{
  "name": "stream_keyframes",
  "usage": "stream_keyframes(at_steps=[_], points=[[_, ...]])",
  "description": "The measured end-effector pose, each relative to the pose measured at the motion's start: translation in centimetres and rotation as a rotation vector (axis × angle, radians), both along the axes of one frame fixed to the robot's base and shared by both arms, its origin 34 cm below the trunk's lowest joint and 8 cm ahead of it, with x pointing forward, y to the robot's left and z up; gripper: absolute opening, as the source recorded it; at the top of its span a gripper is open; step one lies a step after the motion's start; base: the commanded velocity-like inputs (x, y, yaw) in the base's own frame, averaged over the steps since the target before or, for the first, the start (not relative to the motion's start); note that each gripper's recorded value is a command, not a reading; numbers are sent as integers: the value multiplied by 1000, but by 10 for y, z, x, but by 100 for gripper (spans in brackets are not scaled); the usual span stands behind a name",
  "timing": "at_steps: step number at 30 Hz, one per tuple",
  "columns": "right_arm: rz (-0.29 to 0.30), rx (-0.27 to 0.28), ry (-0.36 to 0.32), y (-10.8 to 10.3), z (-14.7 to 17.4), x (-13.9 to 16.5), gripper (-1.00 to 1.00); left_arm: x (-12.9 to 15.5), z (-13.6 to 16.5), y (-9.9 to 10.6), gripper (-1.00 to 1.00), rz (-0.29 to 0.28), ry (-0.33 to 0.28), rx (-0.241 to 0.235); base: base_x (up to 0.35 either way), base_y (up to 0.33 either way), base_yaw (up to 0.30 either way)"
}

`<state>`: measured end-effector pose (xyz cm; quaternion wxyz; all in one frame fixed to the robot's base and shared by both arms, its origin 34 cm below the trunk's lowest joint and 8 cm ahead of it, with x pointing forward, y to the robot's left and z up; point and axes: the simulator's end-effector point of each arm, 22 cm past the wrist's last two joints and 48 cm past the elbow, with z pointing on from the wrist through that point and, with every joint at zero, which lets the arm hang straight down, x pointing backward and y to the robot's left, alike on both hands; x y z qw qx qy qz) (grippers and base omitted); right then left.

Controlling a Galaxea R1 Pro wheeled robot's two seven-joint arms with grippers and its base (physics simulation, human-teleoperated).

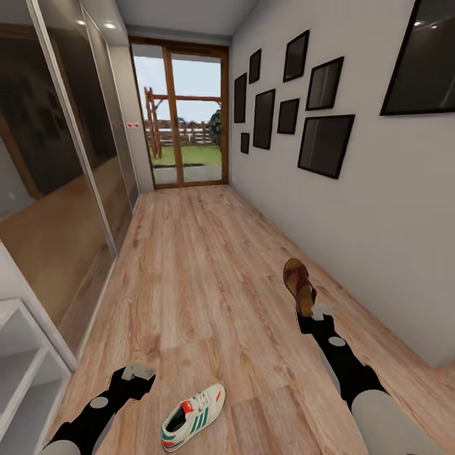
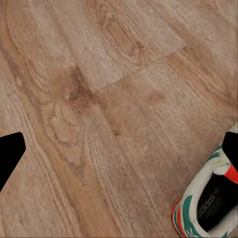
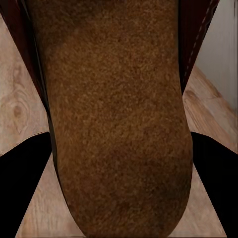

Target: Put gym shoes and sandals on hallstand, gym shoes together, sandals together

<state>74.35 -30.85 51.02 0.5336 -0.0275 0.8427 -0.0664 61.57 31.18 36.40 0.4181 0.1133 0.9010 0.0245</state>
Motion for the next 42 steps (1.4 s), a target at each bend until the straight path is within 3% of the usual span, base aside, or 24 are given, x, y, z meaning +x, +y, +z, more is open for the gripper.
stream_keyframes(at_steps=[6, 13, 15, 18, 23, 28, 42], points=[[-1, 0, 0, 0, -5, -1, -100, -5, -6, -18, 100, -70, 23, -56, 0, 0, -182], [-1, 0, -1, 0, -20, -5, -100, -10, -23, -24, 100, -144, 44, -27, 0, 0, -16], [-1, 2, 0, 1, -24, -6, -100, -18, -31, -35, 100, -212, 84, -37, 0, 0, -1], [-3, 3, 1, 0, -32, -8, -100, -27, -42, -40, 100, -241, 133, -55, 0, 0, 0], [-4, 4, 7, 0, -47, -11, -100, -26, -53, -44, 100, -264, 183, -64, 0, 0, 0], [-4, 4, 15, 0, -64, -15, -100, -31, -68, -45, 100, -289, 209, -43, 0, 0, 0], [-4, 3, 82, 0, -115, -23, -100, -53, -112, -46, 100, -297, 283, -49, 0, 0, 0]])
